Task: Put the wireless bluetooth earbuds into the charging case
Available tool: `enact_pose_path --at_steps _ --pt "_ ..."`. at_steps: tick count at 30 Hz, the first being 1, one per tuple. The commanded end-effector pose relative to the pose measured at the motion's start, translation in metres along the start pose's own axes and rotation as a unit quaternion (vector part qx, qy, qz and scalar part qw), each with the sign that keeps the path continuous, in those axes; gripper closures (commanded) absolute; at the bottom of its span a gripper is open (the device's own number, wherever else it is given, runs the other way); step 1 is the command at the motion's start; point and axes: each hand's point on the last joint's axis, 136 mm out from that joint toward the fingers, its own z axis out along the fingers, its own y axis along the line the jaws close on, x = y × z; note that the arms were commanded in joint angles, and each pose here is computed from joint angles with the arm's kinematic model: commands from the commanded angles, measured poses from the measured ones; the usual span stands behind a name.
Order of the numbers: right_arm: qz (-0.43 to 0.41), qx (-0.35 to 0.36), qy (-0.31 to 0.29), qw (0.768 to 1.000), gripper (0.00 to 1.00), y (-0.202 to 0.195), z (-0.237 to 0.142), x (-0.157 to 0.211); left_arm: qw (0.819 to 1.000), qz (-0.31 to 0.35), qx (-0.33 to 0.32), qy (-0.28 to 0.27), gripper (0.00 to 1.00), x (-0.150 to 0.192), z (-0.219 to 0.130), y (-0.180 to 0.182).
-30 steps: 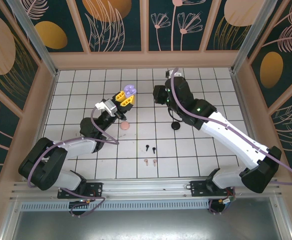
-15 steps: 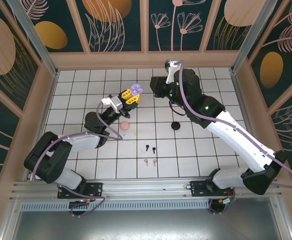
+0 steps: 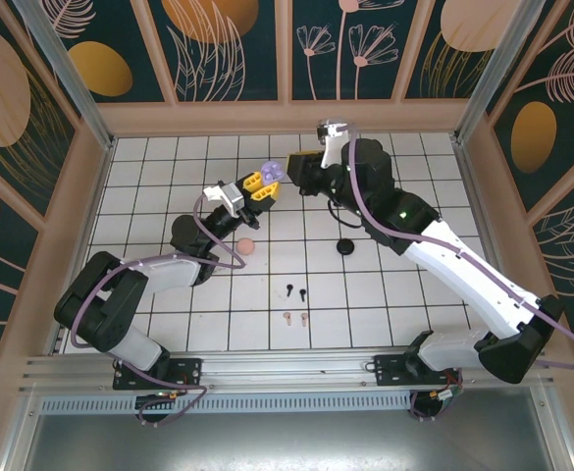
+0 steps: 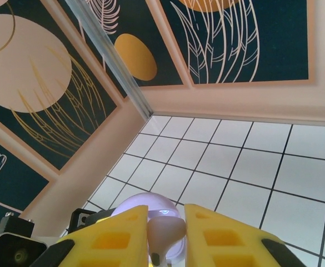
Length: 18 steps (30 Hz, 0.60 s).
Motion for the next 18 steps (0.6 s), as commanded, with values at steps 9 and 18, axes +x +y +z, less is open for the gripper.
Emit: enact_pose_path --at_steps 9,18 --pt "-0.001 -0.036 0.008 0.999 0.8 0.017 0.017 0.013 0.999 0.004 0.017 -0.035 1.0 -0.019 0.006 -0.005" --pt "-0.002 -0.034 0.019 0.999 0.8 0.015 0.027 0.021 0.999 0.005 0.019 -0.037 1.0 -0.021 0.005 -0.006"
